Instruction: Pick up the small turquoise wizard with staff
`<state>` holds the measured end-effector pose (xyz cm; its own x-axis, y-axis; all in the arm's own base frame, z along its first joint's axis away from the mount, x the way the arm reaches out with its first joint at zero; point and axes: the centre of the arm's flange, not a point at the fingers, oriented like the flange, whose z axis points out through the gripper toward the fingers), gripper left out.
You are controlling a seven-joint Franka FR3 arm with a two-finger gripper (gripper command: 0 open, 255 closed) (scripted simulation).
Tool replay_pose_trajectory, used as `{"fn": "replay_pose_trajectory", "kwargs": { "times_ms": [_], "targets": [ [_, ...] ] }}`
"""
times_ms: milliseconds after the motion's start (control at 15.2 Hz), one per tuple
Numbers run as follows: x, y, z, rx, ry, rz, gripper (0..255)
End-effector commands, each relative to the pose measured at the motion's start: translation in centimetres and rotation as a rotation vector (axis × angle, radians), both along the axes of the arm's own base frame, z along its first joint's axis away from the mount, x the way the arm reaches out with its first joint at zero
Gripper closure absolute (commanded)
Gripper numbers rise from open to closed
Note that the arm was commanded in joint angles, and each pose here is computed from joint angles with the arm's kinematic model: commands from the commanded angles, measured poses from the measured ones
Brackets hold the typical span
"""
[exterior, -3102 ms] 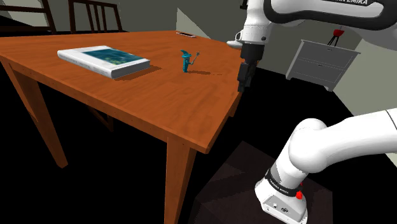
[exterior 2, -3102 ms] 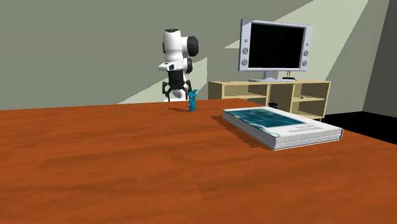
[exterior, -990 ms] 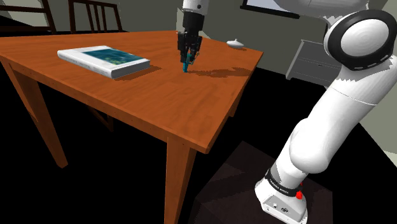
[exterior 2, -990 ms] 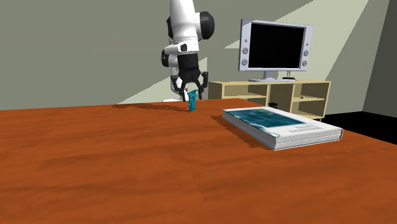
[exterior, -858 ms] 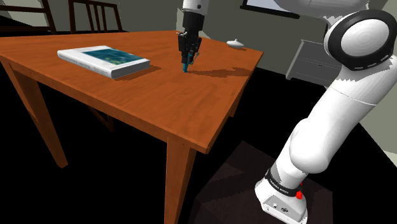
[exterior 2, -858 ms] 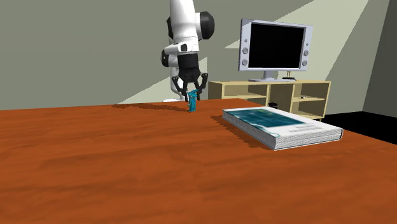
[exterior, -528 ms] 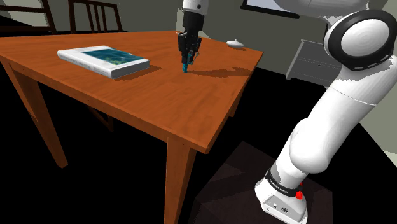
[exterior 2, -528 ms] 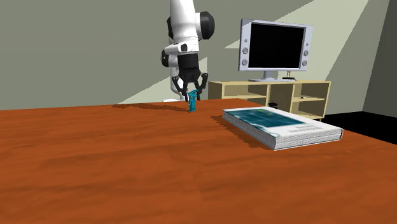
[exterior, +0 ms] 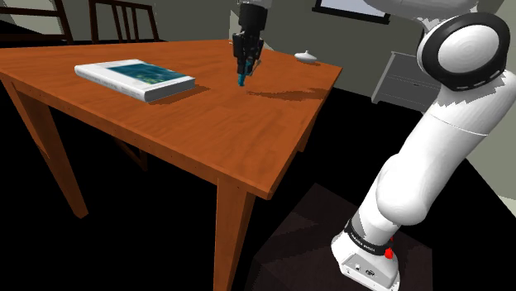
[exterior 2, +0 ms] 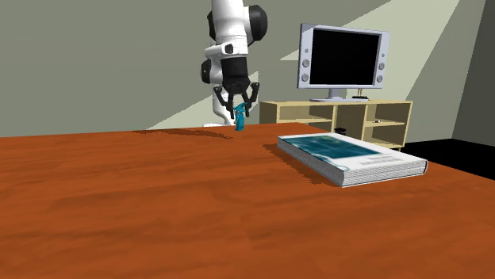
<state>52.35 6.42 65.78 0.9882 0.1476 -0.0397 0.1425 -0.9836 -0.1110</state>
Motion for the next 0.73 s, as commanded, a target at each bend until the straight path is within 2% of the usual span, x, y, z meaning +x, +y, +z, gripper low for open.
{"fn": "replay_pose_trajectory", "kwargs": {
  "times_ms": [0,528,660],
  "targets": [
    [0.1,0.0,1.1,0.0,0.0,0.0,255],
    [0.1,0.0,5.3,0.0,0.0,0.0,255],
    [0.1,0.0,5.4,0.0,0.0,0.0,255]
  ]
}}
